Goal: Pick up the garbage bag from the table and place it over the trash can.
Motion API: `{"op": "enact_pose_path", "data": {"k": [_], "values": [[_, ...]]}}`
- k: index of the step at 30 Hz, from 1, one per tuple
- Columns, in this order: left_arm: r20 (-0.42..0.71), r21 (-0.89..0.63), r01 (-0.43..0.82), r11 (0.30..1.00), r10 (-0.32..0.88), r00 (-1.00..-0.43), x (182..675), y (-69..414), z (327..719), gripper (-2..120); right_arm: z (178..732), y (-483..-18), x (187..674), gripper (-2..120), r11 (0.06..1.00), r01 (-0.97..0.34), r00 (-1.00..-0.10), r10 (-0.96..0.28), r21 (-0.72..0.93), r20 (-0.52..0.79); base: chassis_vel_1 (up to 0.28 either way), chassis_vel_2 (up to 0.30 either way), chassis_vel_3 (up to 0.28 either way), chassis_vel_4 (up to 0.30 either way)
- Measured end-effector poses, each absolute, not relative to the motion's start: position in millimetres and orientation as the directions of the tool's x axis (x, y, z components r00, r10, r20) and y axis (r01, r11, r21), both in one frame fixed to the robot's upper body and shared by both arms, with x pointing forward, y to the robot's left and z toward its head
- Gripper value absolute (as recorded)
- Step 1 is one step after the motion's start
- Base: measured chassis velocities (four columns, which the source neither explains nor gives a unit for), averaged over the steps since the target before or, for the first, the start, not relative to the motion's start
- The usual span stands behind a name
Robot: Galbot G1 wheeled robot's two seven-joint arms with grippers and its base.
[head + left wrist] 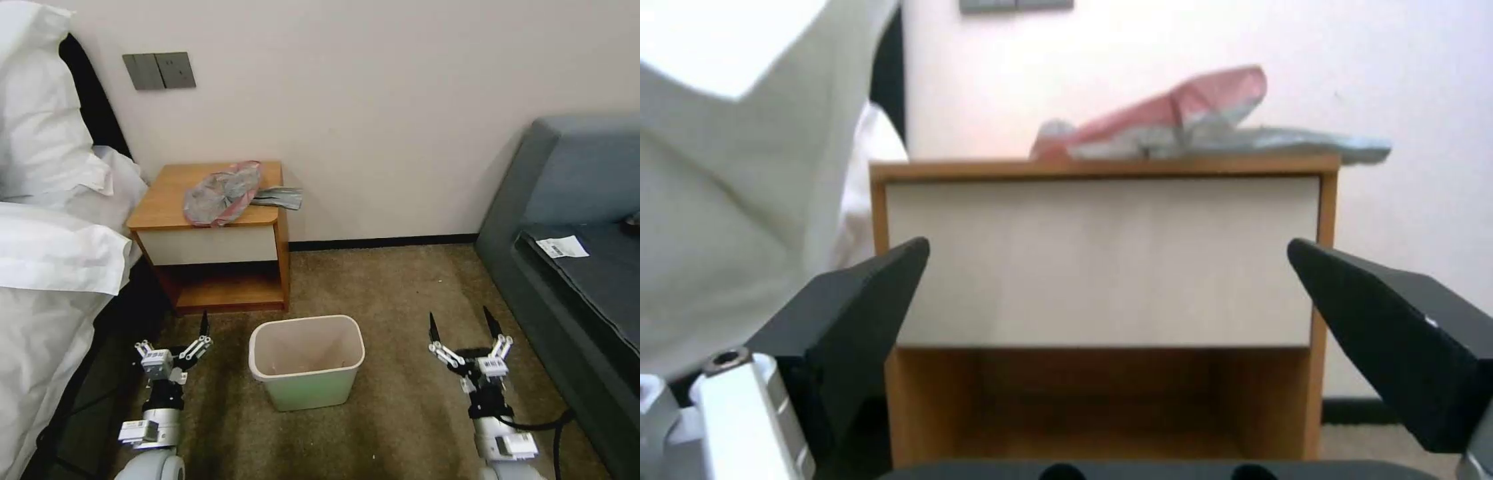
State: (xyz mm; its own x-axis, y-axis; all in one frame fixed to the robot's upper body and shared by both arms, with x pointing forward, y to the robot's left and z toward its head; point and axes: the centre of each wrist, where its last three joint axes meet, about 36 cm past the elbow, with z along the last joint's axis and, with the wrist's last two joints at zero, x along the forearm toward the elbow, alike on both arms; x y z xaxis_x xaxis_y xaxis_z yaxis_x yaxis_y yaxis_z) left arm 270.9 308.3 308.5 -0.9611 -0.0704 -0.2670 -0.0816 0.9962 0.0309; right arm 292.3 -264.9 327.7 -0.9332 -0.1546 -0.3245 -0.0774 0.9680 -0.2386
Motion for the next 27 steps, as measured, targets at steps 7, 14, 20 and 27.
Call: {"op": "enact_pose_path", "data": {"k": [7, 14, 20, 27], "values": [[-0.289, 0.049, -0.121, 0.991, -0.101, -0.952, 256.6, 307.8, 310.4, 100, 328.3, -249.5, 352.2, 100, 0.924, -0.066, -0.909, -0.211, -0.377, -0.359, 0.000, 0.000, 0.000, 0.000], [-0.262, 0.065, -0.160, 0.985, -0.138, -0.955, 238.1, 305.0, 298.9, 100, 326.7, -212.5, 415.1, 100, 0.836, -0.124, -0.863, -0.357, -0.535, -0.357, 0.000, 0.000, 0.000, 0.000], [-0.232, 0.066, -0.183, 0.981, -0.163, -0.959, 218.2, 301.5, 277.0, 100, 323.3, -182.0, 464.9, 100, 0.700, -0.174, -0.826, -0.487, -0.693, -0.285, 0.000, 0.000, 0.000, 0.000], [-0.221, 0.073, -0.175, 0.982, -0.155, -0.963, 218.6, 296.8, 266.8, 100, 336.6, -143.2, 541.3, 100, 0.559, -0.137, -0.842, -0.501, -0.818, -0.202, 0.000, 0.000, 0.000, 0.000]]}}
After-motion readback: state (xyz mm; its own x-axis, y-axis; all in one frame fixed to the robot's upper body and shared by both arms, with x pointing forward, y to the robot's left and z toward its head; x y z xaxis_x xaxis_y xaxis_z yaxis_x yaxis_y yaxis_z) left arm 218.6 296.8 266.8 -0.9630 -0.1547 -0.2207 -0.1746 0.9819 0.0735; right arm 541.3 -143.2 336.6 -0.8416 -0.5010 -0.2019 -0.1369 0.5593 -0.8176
